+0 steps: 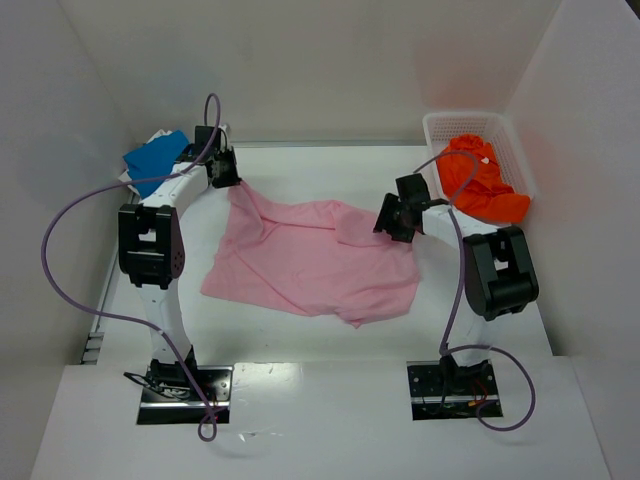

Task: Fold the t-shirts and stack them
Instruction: Flatten out the tshirt

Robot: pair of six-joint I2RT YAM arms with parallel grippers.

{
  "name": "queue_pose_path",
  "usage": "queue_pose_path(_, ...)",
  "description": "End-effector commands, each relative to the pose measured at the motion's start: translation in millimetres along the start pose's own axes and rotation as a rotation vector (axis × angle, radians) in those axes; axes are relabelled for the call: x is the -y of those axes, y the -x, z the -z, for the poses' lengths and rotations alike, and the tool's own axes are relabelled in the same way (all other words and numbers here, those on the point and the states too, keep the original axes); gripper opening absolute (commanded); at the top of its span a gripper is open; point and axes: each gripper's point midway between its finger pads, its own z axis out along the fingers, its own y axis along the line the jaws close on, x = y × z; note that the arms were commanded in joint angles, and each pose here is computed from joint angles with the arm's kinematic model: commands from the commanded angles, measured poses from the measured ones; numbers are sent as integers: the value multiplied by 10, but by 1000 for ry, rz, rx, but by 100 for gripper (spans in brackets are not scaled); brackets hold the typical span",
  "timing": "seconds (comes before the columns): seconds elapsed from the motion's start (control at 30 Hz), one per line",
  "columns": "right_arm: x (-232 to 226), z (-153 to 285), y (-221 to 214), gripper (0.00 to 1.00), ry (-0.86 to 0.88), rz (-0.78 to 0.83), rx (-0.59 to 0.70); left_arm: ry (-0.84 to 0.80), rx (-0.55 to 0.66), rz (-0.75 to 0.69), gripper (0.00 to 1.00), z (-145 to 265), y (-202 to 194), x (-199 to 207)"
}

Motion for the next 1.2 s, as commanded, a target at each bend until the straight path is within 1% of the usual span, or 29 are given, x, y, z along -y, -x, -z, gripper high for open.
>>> queue_pose_path(0.0, 35, -92, -30, 64, -37, 26, -4, -13, 39, -24, 3, 56, 102, 2)
queue_pose_path(0.13, 33, -154, 15, 60, -44, 36, 4, -13, 39, -24, 3, 56, 101, 2)
queue_pose_path(0.23, 5, -203, 65, 49, -43, 45, 6, -13, 39, -33, 3, 56, 101, -2)
queue_pose_path(0.37, -17, -201, 186, 26, -57, 54, 33, -13, 39, -33, 3, 56, 101, -2)
queue_pose_path(0.4, -2, -202, 196, 15, -66, 54, 39, -10, 30, -33, 3, 59, 79, -7)
queue_pose_path(0.47, -63, -164, 324, 8, -62, 54, 67, -4, 32, -26, 3, 62, 93, -55)
queue_pose_path(0.53, -67, -87, 400, 5, -79, 63, 81, -4, 32, -26, 3, 62, 93, -55)
queue_pose_path(0.57, -160, -8, 535, 5, -57, 62, 116, -4, 32, -26, 3, 62, 93, -55)
queue_pose_path(0.63, -221, 98, 628, 5, -46, 73, 134, -4, 32, -26, 3, 62, 93, -55)
queue_pose_path(0.7, -335, 253, 823, 5, -22, 80, 192, -4, 32, -26, 3, 62, 93, -55)
queue_pose_path(0.83, -451, 314, 1079, 8, -4, 94, 268, -4, 32, -26, 3, 62, 93, -55)
queue_pose_path(0.87, -418, 280, 1117, 8, -12, 97, 268, -13, 30, -26, 3, 63, 89, -40)
queue_pose_path(0.9, -337, 150, 1111, 8, -33, 89, 248, -13, 30, -26, 3, 63, 89, -40)
queue_pose_path(1.03, -286, -87, 1137, 8, -52, 83, 229, -11, 21, -35, 3, 51, 49, -54)
queue_pose_path(1.17, -244, -206, 1209, 17, -61, 83, 248, -9, 12, -43, 3, 41, 10, -69)
